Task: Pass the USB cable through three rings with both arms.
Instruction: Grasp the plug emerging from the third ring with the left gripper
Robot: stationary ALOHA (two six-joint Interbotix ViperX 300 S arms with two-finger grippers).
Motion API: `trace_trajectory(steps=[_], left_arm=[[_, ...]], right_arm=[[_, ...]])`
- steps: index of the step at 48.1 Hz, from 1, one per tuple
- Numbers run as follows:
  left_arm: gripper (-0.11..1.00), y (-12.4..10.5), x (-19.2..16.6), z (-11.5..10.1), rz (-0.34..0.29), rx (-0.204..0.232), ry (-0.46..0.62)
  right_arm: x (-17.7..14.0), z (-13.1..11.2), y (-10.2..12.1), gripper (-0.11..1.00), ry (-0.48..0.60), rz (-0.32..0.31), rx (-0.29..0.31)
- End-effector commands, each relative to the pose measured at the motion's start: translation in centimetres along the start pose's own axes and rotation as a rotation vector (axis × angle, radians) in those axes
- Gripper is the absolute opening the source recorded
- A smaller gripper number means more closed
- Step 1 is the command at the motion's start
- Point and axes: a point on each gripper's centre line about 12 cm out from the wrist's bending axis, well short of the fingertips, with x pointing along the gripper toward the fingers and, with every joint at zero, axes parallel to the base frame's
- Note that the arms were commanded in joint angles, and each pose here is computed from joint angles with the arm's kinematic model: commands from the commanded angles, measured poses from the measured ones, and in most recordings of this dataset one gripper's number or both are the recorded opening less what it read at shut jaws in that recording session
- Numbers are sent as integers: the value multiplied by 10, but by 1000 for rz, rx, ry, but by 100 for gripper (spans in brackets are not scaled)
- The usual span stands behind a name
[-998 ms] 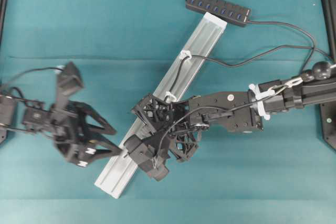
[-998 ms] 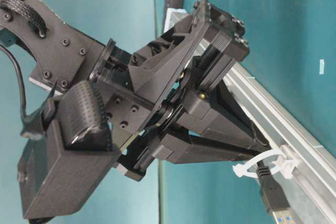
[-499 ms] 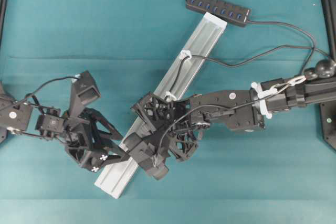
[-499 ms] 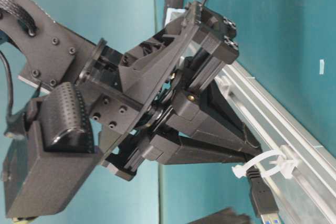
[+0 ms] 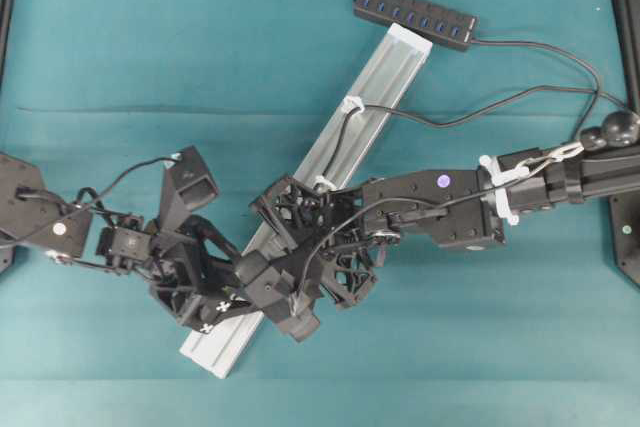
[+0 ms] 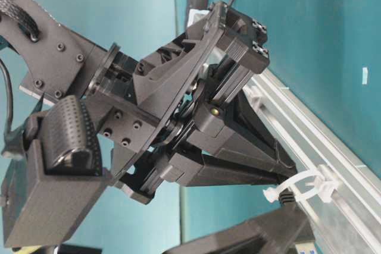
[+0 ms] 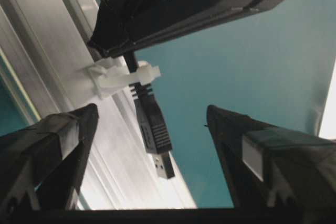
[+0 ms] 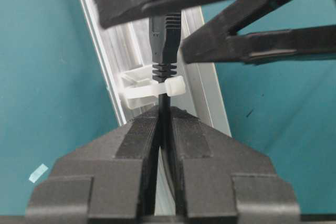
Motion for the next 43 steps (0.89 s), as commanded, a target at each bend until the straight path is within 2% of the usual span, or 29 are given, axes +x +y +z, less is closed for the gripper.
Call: trace_trajectory(steps=[1, 11, 14, 17, 25, 28, 43], left_arm=[[89, -6, 2, 4, -22, 5, -15], [84, -5, 4, 3, -16, 12, -10], [79, -6, 3, 0, -20, 18, -5], [67, -8, 3, -3, -25, 28, 5], [22, -11, 3, -7, -33, 54, 13], [11, -13, 4, -5, -36, 61, 10], [10, -14, 5, -4, -38, 74, 8]], right_arm=[[-5, 7, -3, 8, -23, -14, 13], [-5, 7, -3, 8, -23, -14, 13], [-5, 7, -3, 8, -23, -14, 14], [-5, 7, -3, 8, -24, -15, 13], [-5, 6, -3, 8, -21, -13, 13], [-5, 6, -3, 8, -21, -13, 13], [-5, 7, -2, 8, -20, -9, 10]])
